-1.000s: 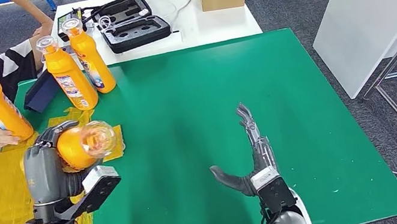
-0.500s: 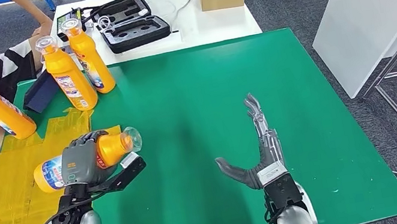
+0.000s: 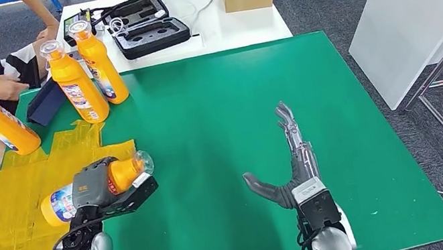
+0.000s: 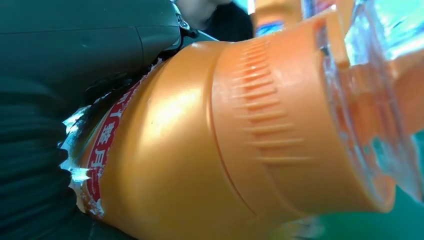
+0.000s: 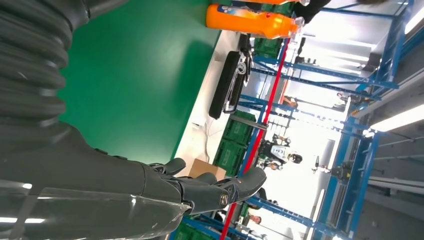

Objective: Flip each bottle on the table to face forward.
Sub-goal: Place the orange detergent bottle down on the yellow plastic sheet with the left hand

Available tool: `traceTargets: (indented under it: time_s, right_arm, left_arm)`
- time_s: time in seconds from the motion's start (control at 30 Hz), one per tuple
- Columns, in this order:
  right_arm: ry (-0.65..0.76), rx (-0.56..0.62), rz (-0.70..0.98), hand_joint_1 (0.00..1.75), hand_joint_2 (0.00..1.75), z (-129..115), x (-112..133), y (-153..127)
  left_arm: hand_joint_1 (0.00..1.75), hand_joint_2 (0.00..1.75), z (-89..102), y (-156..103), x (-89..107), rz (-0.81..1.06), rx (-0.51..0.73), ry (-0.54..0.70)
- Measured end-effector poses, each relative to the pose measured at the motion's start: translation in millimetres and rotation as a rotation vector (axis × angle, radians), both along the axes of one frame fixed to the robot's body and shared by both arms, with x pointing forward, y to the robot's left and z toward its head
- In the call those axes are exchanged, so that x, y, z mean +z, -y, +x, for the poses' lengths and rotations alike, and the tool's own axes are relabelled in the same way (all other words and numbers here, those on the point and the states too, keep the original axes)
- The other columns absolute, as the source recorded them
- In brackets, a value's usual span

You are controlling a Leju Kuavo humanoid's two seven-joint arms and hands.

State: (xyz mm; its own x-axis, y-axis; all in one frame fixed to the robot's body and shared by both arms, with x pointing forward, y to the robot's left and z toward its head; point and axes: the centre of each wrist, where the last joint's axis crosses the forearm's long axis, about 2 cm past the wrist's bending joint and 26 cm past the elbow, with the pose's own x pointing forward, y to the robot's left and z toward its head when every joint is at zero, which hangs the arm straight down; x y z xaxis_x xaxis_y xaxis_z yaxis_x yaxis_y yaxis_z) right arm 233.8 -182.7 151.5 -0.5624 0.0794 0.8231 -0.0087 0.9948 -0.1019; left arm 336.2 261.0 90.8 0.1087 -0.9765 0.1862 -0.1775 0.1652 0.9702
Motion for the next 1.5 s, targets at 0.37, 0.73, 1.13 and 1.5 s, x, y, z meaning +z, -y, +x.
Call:
traceTargets:
  time_s: [0.37,0.73,1.13,1.5]
  right_arm:
    - [0.013,0.019,-0.002,0.0,1.75,1.5,2.8,-3.4]
    - [0.018,0.028,-0.006,0.0,1.75,3.1,3.6,-5.3]
    - [0.009,0.022,-0.007,0.0,1.75,3.1,2.8,-4.9]
    - [-0.016,0.047,-0.006,0.0,1.75,0.1,-0.9,-3.5]
  left_arm:
    - [0.0,1.75,9.6,-40.5,-34.0,0.167,0.235,-0.097]
    - [0.0,1.75,14.7,-50.6,-42.2,0.181,0.187,-0.226]
    - [0.0,1.75,14.1,-52.5,-44.8,0.067,0.135,-0.271]
    - [0.0,1.75,-8.8,-21.4,-49.5,-0.416,-0.151,-0.146]
